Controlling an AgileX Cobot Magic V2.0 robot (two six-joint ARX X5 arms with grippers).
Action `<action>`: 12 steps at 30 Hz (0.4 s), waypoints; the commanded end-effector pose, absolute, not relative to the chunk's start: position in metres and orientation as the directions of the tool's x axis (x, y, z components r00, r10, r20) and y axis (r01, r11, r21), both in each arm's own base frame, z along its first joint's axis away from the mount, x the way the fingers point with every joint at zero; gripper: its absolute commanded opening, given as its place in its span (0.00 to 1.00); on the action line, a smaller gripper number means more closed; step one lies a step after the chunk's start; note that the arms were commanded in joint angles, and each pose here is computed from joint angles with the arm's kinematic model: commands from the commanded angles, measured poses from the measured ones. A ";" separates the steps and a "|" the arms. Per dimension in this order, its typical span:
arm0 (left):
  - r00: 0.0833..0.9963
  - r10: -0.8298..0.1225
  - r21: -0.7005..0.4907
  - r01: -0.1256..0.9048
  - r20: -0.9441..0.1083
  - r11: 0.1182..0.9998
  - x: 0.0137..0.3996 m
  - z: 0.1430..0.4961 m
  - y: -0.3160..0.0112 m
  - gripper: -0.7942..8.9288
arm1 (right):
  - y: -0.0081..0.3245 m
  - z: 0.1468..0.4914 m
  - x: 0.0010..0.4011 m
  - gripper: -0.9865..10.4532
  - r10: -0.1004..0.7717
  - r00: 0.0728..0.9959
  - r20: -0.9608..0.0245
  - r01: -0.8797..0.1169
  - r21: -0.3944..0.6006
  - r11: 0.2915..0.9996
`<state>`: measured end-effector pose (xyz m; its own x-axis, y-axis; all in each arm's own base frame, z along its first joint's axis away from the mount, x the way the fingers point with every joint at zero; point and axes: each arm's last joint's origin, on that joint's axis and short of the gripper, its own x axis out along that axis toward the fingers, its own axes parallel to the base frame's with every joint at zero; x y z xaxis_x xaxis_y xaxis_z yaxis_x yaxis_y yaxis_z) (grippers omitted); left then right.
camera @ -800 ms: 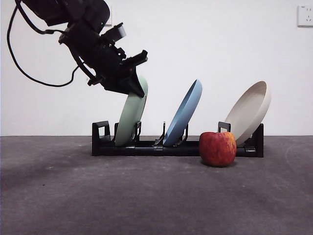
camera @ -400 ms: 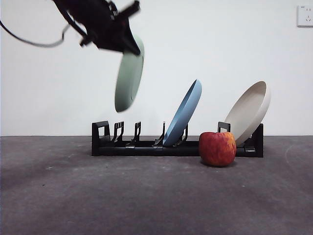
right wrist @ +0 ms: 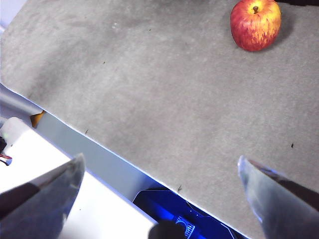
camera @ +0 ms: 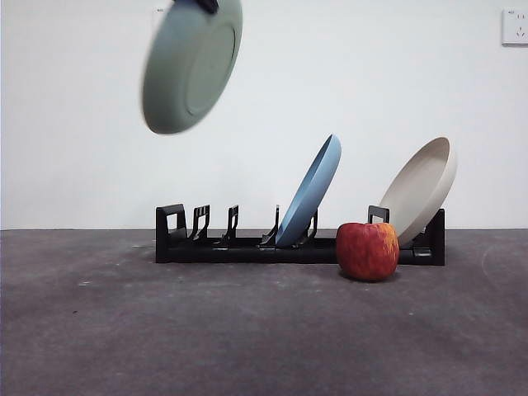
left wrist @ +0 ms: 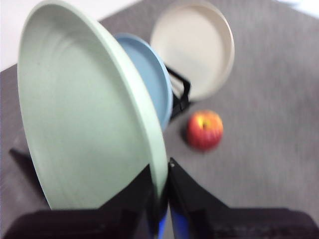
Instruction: Take the green plate from the plate rack,put the plate on the table,take the apple from the table,put the apple in the plate
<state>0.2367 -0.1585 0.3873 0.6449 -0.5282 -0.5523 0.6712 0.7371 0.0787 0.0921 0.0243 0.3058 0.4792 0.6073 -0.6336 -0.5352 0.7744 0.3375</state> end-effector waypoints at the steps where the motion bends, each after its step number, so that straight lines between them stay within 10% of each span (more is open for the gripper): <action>1: 0.628 -0.442 0.214 0.699 -0.641 0.682 0.214 0.381 -0.170 0.07 | 0.025 0.307 0.092 0.66 0.610 0.484 -0.628 -0.534 0.341 0.774; 12: 0.587 -0.251 0.414 0.758 -0.770 0.503 0.149 0.329 -0.220 0.07 | 0.025 0.307 0.092 0.66 0.611 0.483 -0.627 -0.534 0.341 0.773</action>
<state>0.1497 -0.2162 0.3400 0.5911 -0.2795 -0.7567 0.7574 0.5151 0.4014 0.0921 0.0243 0.3057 0.4788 0.6076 -0.6337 -0.5326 0.7748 0.3405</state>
